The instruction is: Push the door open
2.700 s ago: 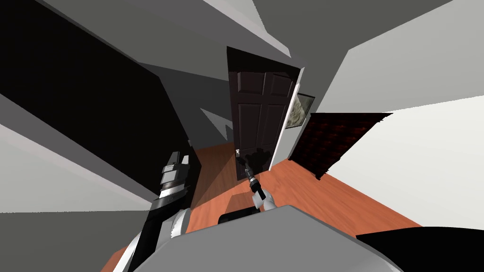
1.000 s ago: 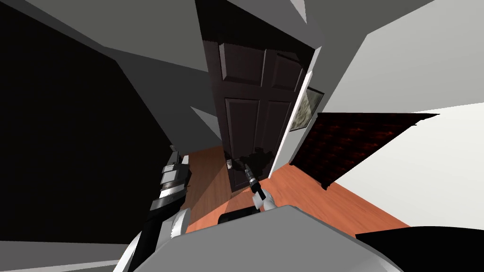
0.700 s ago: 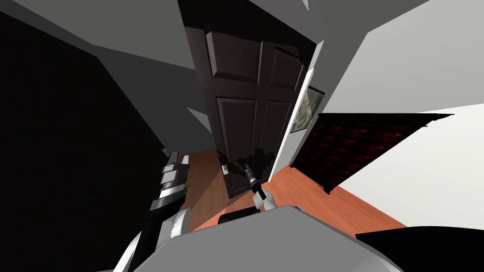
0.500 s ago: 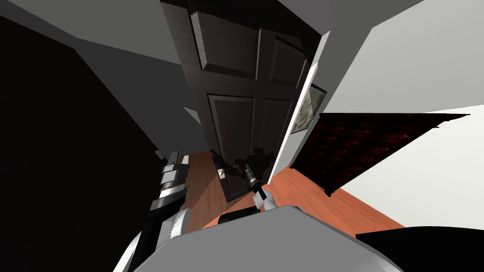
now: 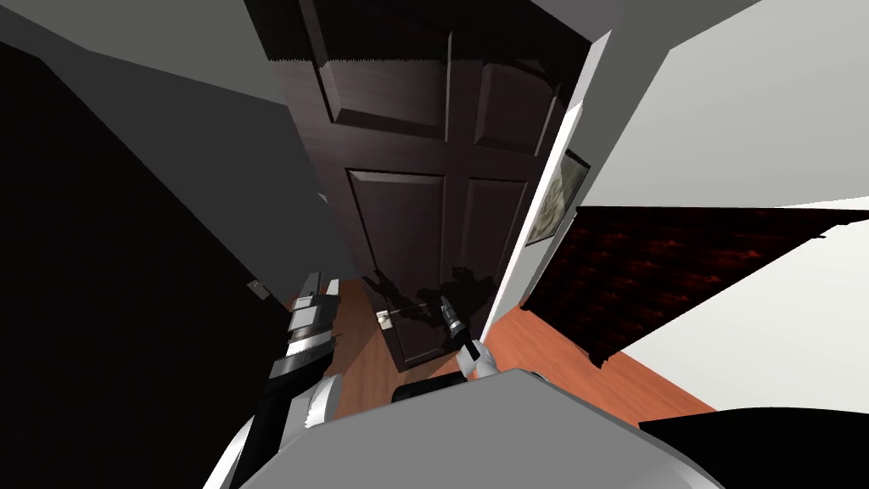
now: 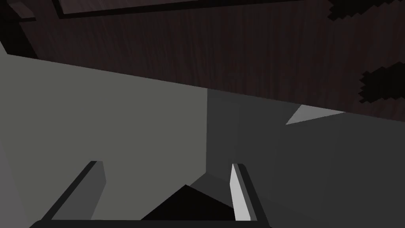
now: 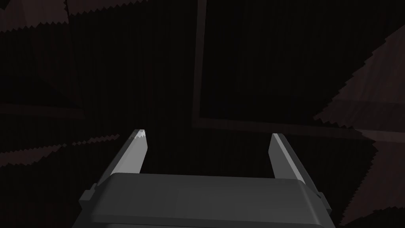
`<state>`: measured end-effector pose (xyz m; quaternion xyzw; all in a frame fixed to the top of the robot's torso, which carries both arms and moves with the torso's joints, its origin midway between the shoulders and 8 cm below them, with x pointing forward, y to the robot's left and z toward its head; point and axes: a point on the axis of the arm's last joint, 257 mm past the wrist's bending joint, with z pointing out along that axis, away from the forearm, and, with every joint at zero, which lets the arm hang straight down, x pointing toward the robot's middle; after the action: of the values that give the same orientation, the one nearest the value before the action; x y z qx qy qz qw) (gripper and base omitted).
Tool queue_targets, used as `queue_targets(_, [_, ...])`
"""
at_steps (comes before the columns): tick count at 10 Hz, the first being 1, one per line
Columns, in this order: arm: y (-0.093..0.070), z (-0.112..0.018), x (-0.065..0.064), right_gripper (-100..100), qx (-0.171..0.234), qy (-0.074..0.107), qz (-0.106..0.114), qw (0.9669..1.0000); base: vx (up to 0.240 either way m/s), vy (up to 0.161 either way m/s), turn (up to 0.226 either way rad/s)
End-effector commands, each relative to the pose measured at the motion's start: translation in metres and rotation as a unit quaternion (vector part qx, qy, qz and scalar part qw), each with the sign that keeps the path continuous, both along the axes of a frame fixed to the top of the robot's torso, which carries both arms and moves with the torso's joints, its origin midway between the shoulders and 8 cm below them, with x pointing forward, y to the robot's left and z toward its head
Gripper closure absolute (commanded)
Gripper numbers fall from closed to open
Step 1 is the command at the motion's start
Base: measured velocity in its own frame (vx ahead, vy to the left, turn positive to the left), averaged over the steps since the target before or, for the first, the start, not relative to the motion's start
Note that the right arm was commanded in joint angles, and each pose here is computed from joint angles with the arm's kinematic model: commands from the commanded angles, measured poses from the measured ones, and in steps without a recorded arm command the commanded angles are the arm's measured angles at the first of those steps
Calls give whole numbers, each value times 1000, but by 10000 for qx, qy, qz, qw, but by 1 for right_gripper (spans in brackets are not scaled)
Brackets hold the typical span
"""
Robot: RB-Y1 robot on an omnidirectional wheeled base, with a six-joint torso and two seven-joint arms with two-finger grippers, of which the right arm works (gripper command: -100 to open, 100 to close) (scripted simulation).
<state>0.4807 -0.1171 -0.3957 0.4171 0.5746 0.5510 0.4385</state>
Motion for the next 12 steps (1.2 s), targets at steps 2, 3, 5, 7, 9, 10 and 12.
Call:
queue_targets(2, [-10,1,4,-100,-76,-30,-20,10000,152,-131,-46])
queue_targets(3, [-11,1,3,-100,-91,-31,-15,10000,175,-97,-16])
queue_targets(5, [-13,1,3,-100,-134,-34,10,9999,201,-102,-38])
queue_targets(7, [-16,0,2,-100,-175,-36,38,9998,216,-62,-58])
queue_targets(9, [-19,-1,2,-100,-217,-38,65,9997,162,-108,-68])
queue_targets(10, [-20,-1,2,-100,-238,-39,79,9997,143,-114,-29])
queue_targets(12, [-23,-2,1,-100,-289,-40,121,9995,195,-88,-50])
